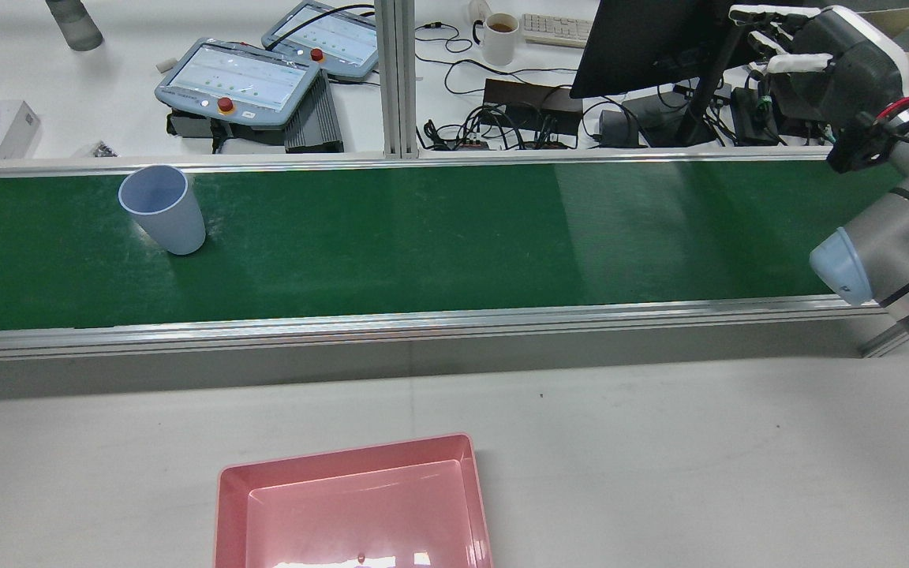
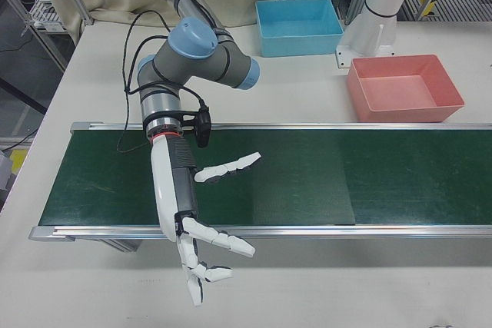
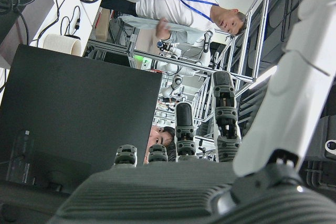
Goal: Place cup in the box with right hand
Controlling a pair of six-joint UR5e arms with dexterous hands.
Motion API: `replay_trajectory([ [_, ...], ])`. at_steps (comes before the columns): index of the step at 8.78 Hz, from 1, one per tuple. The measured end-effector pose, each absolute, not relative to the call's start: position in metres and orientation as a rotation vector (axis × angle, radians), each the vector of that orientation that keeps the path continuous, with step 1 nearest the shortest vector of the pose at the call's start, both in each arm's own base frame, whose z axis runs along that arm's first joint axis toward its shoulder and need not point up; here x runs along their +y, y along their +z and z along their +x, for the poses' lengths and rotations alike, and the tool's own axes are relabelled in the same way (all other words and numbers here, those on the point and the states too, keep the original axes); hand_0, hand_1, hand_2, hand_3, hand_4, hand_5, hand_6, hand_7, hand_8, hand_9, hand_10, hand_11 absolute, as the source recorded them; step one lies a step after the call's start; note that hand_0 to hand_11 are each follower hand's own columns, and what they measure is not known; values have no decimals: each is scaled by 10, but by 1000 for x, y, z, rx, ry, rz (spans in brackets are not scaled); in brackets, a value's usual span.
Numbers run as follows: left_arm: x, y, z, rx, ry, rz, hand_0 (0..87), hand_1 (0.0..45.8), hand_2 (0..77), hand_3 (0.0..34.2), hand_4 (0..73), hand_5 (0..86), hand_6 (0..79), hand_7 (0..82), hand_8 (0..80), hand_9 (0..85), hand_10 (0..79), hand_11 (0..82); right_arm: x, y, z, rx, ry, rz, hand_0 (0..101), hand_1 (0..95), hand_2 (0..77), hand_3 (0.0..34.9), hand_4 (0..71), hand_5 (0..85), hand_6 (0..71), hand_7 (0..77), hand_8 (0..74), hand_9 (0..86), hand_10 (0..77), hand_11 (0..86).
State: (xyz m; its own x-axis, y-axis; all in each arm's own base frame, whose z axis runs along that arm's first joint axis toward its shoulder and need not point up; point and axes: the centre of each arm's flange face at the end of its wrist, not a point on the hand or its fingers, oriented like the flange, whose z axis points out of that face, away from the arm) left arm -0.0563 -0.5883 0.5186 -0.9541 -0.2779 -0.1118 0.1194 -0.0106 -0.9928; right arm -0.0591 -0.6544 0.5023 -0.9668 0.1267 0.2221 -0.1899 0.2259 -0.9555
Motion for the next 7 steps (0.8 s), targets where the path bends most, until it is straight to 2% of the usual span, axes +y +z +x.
replay_trajectory([
  [7,-588,518,-56,1992,-2046,-165,0,5,5,0,0,0,0,0,0,0,0,0,-654,502,-59,-2248,1809,60,528,87,5,57,273,44,71,420,5,82,33,65],
])
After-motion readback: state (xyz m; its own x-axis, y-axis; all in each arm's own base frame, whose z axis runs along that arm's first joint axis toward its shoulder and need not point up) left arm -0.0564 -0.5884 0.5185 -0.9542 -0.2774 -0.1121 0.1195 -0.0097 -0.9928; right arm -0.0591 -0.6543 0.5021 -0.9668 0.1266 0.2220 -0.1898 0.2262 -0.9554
